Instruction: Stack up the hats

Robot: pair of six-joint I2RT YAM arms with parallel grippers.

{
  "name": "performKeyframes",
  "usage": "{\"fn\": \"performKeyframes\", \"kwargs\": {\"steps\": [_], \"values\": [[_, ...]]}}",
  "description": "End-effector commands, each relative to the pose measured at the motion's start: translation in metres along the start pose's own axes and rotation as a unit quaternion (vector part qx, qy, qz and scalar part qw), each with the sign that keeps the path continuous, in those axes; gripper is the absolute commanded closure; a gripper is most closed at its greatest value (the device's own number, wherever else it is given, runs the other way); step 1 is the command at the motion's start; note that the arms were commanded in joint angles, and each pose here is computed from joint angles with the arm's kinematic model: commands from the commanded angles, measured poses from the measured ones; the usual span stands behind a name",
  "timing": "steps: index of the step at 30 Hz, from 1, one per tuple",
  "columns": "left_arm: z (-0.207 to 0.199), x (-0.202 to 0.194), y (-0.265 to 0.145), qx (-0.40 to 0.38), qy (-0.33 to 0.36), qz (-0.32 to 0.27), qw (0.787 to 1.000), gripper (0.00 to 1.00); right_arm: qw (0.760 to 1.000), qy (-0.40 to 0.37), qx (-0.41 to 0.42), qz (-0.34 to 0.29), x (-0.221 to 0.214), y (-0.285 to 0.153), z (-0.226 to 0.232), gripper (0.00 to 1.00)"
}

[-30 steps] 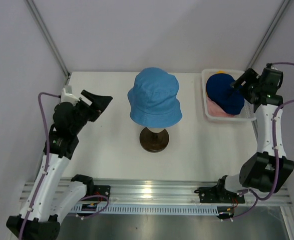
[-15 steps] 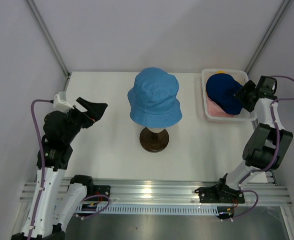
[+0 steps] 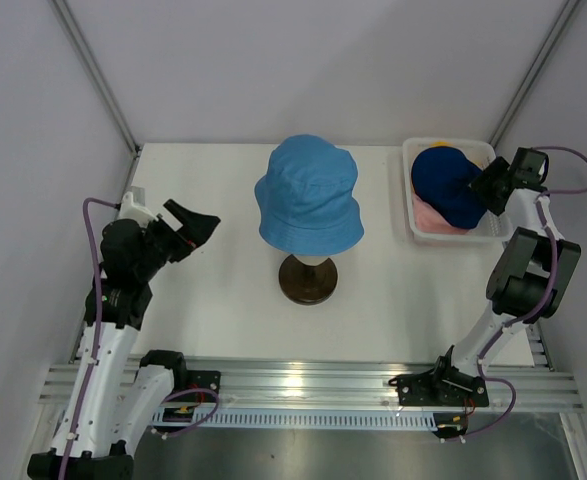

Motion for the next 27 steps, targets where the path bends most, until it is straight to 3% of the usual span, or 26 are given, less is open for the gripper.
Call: {"fn": "performKeyframes", "kwargs": {"steps": [1, 12, 14, 15, 17, 20, 21, 22, 27], "values": [[-0.004, 0.007, 0.001, -0.018, 0.009, -0.014, 1.000, 0.03, 0.998, -0.018, 0.034, -0.059, 0.030, -0.001, 0.029, 0.35], [-0.004, 0.005, 0.004, -0.021, 0.010, -0.012, 1.000, 0.03, 0.997, -0.030, 0.047, -0.046, 0.026, 0.021, 0.039, 0.57], [-0.003, 0.005, 0.004, -0.021, 0.011, -0.013, 1.000, 0.04, 0.997, -0.040, 0.053, -0.048, 0.024, 0.022, 0.047, 0.56], [-0.004, 0.006, 0.004, -0.022, 0.012, -0.014, 1.000, 0.04, 0.996, -0.047, 0.053, -0.048, 0.024, 0.023, 0.048, 0.47], [-0.004, 0.006, 0.004, -0.023, 0.014, -0.013, 1.000, 0.04, 0.997, -0.050, 0.048, -0.041, 0.022, 0.025, 0.051, 0.45], [-0.003, 0.005, 0.004, -0.021, 0.014, -0.012, 1.000, 0.03, 0.997, -0.054, 0.054, -0.033, 0.022, 0.028, 0.055, 0.76], [-0.004, 0.005, 0.003, -0.023, 0.014, -0.012, 1.000, 0.03, 0.996, -0.056, 0.053, -0.036, 0.024, 0.026, 0.056, 0.95], [-0.003, 0.005, 0.002, -0.021, 0.014, -0.012, 1.000, 0.04, 0.996, -0.056, 0.050, -0.037, 0.024, 0.024, 0.055, 1.00], [-0.006, 0.008, -0.003, -0.024, 0.021, -0.021, 0.999, 0.03, 0.994, -0.066, 0.076, -0.050, 0.030, -0.011, 0.071, 1.00]]}}
Point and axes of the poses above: each gripper's point midway between its finger pads, its own y axis out along the fingers, its own z axis along the line the jaws close on, x = y × z, the point moved 2 cm from there along -y, back along the fingers, and after that the axes turned 15 degrees about y, right-handed, at the moved point
